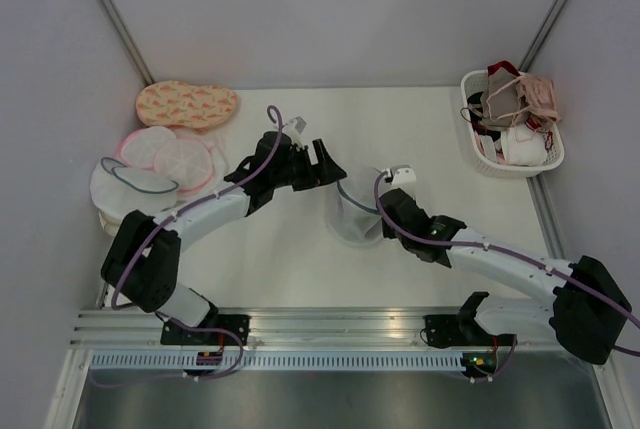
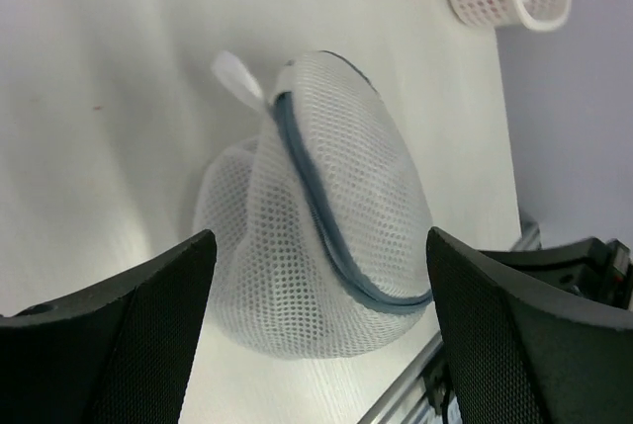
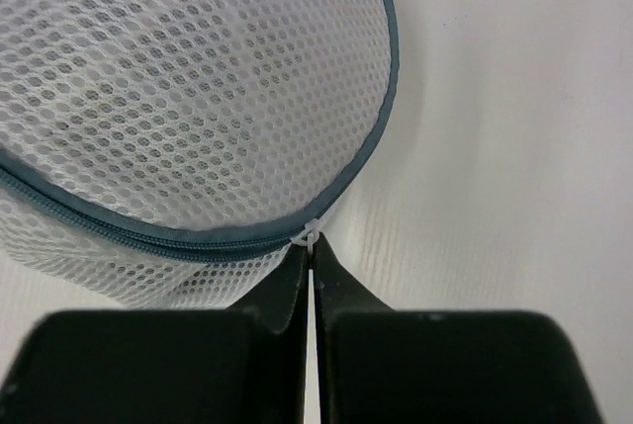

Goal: Unzip the laundry bag and remove the bra

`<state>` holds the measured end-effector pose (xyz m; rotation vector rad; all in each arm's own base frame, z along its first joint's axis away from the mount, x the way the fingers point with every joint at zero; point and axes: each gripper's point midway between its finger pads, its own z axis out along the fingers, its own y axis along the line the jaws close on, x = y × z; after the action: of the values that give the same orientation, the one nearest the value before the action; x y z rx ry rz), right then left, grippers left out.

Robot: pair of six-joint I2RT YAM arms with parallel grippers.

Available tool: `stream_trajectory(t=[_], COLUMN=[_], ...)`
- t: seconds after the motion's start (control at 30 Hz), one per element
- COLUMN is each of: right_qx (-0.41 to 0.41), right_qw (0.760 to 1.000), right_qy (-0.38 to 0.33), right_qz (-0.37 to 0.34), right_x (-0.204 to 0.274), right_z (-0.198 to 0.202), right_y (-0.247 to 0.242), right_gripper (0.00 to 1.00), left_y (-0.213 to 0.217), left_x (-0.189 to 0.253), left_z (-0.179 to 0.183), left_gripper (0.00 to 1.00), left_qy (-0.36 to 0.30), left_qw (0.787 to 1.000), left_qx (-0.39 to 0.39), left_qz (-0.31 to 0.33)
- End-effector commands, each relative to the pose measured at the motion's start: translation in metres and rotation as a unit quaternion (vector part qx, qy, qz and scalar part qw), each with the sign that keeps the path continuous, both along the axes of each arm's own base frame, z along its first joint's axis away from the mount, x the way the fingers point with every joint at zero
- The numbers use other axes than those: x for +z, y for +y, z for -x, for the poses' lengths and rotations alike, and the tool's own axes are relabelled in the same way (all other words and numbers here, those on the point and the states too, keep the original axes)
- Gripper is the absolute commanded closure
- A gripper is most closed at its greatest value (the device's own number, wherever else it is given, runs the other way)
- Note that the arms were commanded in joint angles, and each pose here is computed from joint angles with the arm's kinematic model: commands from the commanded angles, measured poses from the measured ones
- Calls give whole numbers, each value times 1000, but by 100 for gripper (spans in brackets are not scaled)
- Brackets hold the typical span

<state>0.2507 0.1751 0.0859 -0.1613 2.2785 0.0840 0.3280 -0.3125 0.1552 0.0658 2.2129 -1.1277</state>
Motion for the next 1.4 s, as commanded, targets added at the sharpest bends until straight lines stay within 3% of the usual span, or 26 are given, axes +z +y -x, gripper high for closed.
stream_trajectory(t=[0.0, 0.1, 0.2, 0.33, 0.47, 0.8, 1.07, 1.1, 1.17, 1.2, 1.23, 1.27, 1.3, 1.37], right_qx=[-5, 4, 75, 207, 263, 297, 309, 309, 309, 307, 308, 306, 306, 302], right_qw=[999, 998, 989, 948, 918, 910, 915, 915, 916, 917, 918, 919, 919, 923], right_qy=[-16, -16, -4, 44, 54, 72, 88, 87, 84, 85, 82, 84, 81, 77], right_qz=[-39, -57, -125, -237, -293, -280, -246, -244, -241, -240, -238, -236, -235, -228], right_x=[16, 19, 27, 41, 54, 43, 26, 26, 27, 27, 28, 27, 30, 30], right_z=[-1, 0, 9, 44, 60, 73, 78, 78, 77, 76, 75, 76, 74, 72], right_y=[4, 12, 45, 99, 122, 132, 134, 133, 133, 132, 132, 131, 131, 129], right_gripper=[100, 99, 99, 100, 100, 100, 100, 100, 100, 100, 100, 100, 100, 100], left_y=[67, 68, 60, 53, 42, 0, -25, -28, -32, -33, -34, -33, -33, -30], left_x=[0, 5, 6, 5, -3, 10, 18, 19, 14, 12, 8, 3, 1, -5], left_z=[7, 34, 73, 103, 115, 99, 91, 91, 93, 93, 94, 94, 93, 94], left_gripper=[10, 10, 10, 9, 9, 10, 14, 18, 40, 52, 79, 89, 97, 98], left_qy=[39, 64, 89, 120, 145, 148, 130, 126, 123, 123, 126, 126, 128, 128], left_qw=[983, 983, 985, 983, 981, 974, 978, 979, 982, 983, 983, 984, 984, 986], left_qx=[162, 164, 150, 132, 116, 100, 80, 75, 59, 56, 54, 53, 55, 59], left_qz=[-79, -43, -6, 40, 59, 141, 141, 139, 130, 127, 121, 111, 107, 94])
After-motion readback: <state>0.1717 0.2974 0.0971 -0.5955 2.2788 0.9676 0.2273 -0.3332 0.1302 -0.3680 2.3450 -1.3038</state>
